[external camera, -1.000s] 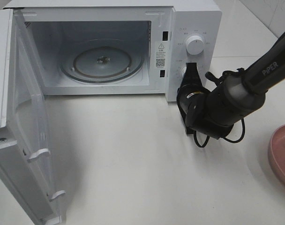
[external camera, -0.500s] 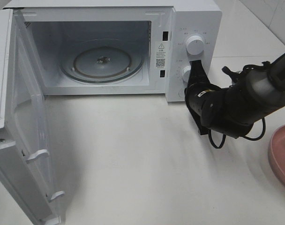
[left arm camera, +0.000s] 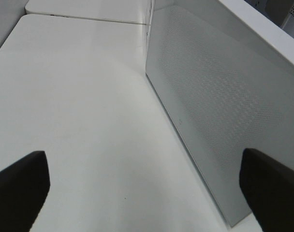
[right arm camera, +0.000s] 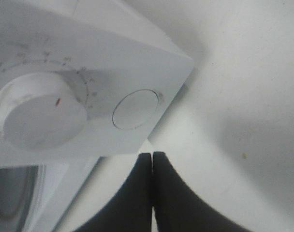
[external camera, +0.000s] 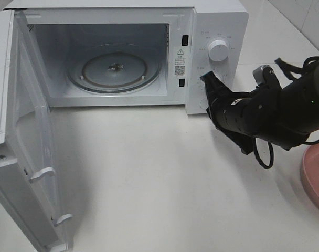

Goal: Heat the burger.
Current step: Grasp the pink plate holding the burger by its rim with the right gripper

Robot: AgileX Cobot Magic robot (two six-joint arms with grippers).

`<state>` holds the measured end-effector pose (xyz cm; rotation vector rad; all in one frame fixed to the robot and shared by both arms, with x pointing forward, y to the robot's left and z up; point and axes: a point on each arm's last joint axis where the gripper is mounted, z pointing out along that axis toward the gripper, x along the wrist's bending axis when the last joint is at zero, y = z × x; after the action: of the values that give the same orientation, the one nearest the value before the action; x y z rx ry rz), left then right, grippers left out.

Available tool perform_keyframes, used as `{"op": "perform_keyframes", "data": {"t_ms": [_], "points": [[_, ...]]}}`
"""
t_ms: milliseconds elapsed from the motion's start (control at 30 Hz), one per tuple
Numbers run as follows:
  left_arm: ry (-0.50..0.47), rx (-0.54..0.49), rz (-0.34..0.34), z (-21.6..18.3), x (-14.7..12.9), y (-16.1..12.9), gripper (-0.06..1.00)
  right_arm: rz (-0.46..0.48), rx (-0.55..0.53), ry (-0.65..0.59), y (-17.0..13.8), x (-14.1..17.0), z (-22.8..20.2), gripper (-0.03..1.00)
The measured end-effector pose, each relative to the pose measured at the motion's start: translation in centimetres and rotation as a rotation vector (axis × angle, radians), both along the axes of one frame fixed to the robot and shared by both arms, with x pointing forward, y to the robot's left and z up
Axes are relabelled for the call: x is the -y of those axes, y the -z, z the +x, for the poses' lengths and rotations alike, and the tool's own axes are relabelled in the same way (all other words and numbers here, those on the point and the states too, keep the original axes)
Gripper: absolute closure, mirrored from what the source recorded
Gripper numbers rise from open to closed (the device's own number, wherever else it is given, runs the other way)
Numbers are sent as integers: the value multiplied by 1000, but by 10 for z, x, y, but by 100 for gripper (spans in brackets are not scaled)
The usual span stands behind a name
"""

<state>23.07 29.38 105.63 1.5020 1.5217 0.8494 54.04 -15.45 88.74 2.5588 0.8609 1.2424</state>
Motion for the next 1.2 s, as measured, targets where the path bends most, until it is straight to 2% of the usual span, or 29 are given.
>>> {"op": "perform_keyframes", "data": {"t_ms": [33,100,133,167,233,267,300,367,400,467,500,567,600,633,733,767,800,833,933,1100,1133,1200], "points": [[0,0,0,0,0,0,-4,0,0,0,0,0,0,95],[0,0,0,0,0,0,-4,-88,-28,-139,-8,-3,-6,95],[0,0,0,0,0,0,-4,-88,-28,-139,-8,-3,-6,95],[0,0,0,0,0,0,-4,-154,-48,-251,-13,-5,-10,95],[0,0,0,0,0,0,-4,-180,-57,-299,-15,-6,-12,95],[0,0,0,0,0,0,-4,-237,-78,-410,-19,-5,-16,95],[0,0,0,0,0,0,-4,-237,-78,-410,-19,-5,-16,95],[0,0,0,0,0,0,-4,-291,-130,-567,-23,-2,-22,95],[0,0,0,0,0,0,-4,-291,-130,-567,-23,-2,-22,95],[0,0,0,0,0,0,-4,-329,-164,-698,-28,4,-27,94],[0,0,0,0,0,0,-4,-329,-164,-698,-28,4,-27,94],[0,0,0,0,0,0,-4,-355,-178,-794,-35,9,-32,93],[0,0,0,0,0,0,-4,-355,-178,-794,-35,9,-32,93],[0,0,0,0,0,0,-4,-369,-191,-849,-40,12,-35,93],[0,0,0,0,0,0,-4,-396,-202,-908,-44,15,-39,92],[0,0,0,0,0,0,-4,-431,-218,-972,-48,18,-44,92],[0,0,0,0,0,0,-4,-431,-218,-972,-48,18,-44,92],[0,0,0,0,0,0,-4,-459,-244,-1030,-52,20,-50,91],[0,0,0,0,0,0,-4,-483,-297,-1091,-56,24,-59,89],[0,0,0,0,0,0,-4,-528,-367,-1123,-62,31,-68,85],[0,0,0,0,0,0,-4,-567,-389,-1124,-65,35,-70,83],[0,0,0,0,0,0,-4,-586,-402,-1123,-67,38,-72,81]]}}
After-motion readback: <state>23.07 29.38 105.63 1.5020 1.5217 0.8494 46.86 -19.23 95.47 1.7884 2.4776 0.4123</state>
